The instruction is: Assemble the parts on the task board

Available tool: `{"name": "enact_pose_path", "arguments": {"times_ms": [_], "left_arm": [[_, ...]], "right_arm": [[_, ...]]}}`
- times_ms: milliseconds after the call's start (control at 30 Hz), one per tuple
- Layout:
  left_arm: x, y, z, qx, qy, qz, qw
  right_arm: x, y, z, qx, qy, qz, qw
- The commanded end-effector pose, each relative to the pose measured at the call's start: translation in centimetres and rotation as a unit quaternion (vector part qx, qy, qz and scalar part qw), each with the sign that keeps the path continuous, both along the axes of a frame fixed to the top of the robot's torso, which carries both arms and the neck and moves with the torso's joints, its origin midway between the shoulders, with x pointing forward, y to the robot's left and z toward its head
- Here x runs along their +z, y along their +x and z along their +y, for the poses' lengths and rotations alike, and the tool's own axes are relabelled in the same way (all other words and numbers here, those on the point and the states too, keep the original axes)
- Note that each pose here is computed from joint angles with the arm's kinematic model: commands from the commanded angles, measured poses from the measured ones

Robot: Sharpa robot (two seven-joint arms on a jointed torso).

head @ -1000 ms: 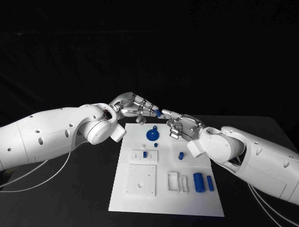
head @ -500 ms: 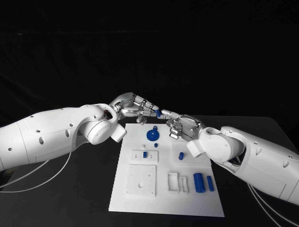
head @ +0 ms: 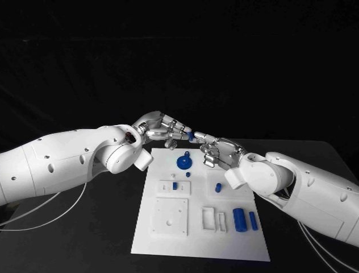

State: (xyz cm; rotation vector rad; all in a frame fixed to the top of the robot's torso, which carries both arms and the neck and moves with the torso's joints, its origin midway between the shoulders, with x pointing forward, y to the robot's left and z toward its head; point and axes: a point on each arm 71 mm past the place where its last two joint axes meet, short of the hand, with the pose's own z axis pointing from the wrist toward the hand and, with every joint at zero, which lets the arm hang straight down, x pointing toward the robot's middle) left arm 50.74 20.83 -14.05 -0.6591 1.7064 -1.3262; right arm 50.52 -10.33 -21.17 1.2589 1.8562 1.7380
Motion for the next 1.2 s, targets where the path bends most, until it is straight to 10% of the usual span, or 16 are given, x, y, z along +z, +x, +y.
{"name": "enact_pose_path", "arguments": {"times_ms": [33,1200], "left_arm": [[0.01,-0.09,-0.28,-0.006,-0.007,0.004,1.0],[-0.06,-0.06,-0.39,-0.007,-0.009,0.01,1.0]], "right_arm": [[0.15,-0.06,0.27,0.008,0.003,-0.005,1.0],[0.21,-0.03,0.61,0.006,0.0,-0.014,1.0]]}}
